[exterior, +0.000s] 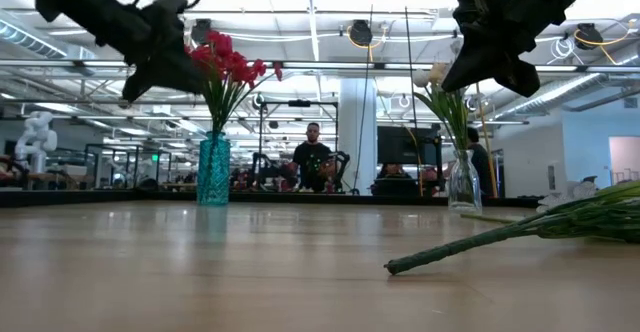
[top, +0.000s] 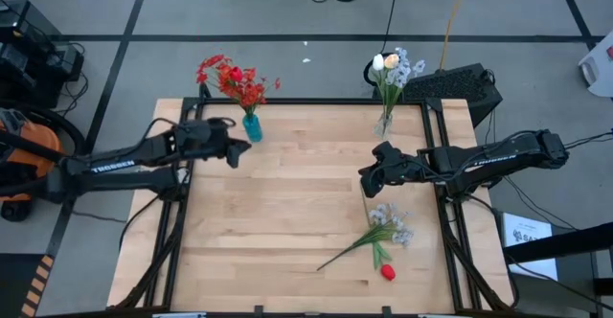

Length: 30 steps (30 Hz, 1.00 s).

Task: Sort flowers into vase by color
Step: Put the white flowers into the transparent vase

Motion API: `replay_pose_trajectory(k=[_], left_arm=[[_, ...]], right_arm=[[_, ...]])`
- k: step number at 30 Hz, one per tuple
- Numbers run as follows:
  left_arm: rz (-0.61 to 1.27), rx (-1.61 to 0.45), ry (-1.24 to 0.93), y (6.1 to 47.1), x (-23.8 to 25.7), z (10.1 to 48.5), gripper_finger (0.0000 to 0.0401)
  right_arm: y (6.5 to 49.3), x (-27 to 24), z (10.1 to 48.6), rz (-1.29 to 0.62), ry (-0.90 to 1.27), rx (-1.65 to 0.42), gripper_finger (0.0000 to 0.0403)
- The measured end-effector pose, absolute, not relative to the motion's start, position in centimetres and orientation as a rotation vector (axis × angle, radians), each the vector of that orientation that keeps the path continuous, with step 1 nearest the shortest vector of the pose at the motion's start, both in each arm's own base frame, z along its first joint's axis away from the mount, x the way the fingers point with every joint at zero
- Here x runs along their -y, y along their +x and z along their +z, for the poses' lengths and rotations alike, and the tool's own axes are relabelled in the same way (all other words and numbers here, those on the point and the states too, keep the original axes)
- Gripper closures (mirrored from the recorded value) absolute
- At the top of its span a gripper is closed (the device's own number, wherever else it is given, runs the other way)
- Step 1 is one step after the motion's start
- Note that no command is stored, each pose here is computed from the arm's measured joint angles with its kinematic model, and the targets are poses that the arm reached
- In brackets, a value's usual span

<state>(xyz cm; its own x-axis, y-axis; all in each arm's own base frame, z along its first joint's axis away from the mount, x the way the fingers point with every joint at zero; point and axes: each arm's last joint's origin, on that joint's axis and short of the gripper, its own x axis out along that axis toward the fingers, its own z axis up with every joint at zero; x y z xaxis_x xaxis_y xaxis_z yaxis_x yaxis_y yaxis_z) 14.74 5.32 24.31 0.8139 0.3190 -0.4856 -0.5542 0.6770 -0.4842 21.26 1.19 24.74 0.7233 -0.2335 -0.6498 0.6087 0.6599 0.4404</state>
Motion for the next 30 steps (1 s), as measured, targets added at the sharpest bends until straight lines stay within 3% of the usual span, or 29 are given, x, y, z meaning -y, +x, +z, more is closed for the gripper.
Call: replay_pose_trajectory(k=[13,30], left_arm=[[0.309,-0.123,-0.631,19.8,2.0,25.6,0.0306],[0.343,-0.418,-0.431,29.5,8.2,26.1,0.0306]], right_arm=[[21.0,-1.5,24.4,-0.43,0.705,-0.683,0.0399],[19.7,-1.7,23.3,-0.457,0.804,-0.885,0.0399]])
